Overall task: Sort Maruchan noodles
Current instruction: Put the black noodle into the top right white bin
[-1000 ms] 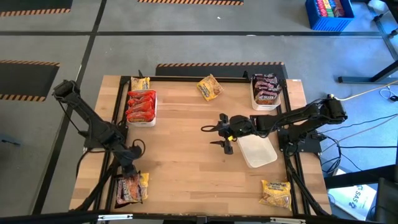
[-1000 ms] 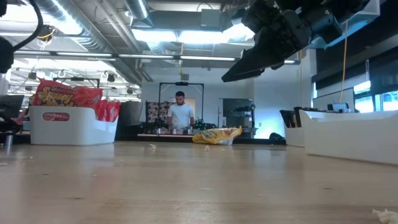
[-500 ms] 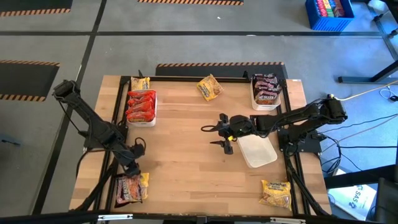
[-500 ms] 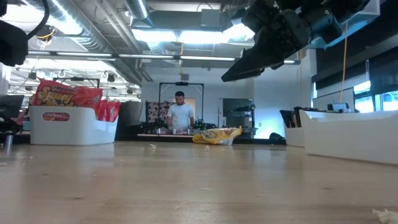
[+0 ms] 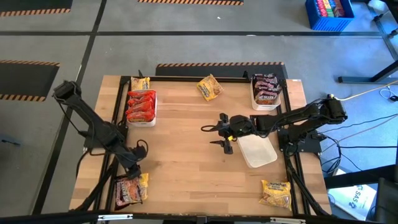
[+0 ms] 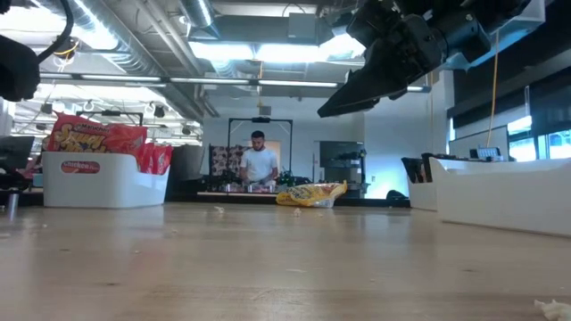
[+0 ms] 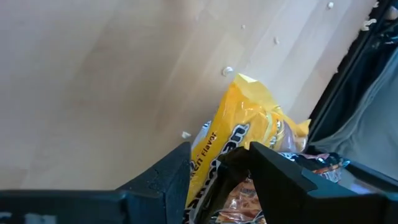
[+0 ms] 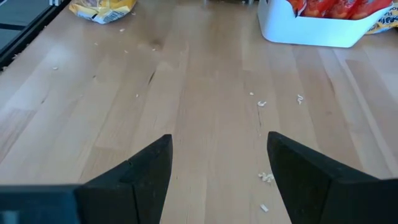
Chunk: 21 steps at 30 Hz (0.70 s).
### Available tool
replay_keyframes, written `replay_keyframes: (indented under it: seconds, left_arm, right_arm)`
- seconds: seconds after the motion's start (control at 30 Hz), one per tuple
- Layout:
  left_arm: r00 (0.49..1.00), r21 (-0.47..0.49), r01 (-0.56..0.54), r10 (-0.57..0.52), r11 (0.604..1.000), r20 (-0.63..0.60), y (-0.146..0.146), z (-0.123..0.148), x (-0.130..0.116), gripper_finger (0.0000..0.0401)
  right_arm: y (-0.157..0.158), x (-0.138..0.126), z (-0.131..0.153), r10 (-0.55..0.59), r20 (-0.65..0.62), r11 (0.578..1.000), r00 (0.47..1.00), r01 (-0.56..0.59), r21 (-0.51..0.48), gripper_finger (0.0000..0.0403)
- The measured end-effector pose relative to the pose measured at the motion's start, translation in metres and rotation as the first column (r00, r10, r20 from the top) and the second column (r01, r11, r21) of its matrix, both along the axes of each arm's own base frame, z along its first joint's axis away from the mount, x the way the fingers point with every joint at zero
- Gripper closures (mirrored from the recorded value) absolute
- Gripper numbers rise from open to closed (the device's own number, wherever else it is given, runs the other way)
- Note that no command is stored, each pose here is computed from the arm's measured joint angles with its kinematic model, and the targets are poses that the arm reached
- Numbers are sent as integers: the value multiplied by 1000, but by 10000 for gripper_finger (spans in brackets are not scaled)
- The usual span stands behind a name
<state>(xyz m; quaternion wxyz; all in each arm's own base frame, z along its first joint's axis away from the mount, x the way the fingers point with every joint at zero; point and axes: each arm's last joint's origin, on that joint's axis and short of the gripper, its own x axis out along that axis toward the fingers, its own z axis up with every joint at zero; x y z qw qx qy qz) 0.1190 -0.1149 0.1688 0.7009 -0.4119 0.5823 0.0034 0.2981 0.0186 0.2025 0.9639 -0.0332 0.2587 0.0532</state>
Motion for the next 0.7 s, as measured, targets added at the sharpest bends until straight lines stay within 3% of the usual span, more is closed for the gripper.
replay_keyframes:
  seconds: [0.2, 0.53, 0.7]
  left_arm:
    - [999, -67, 22, -24, 997, -34, -5, 0, 2, 258]
    - [996, -87, 75, -80, 993, -46, -5, 0, 1, 390]
    - [996, -93, 78, -81, 993, -34, -7, 6, 3, 399]
  right_arm:
    - [0, 0, 0, 0, 0, 1000, 1000, 0, -2, 159]
    - [0, 0, 0, 0, 3, 1000, 1000, 0, -2, 159]
    - [0, 0, 1, -1, 10, 1000, 1000, 1, -2, 159]
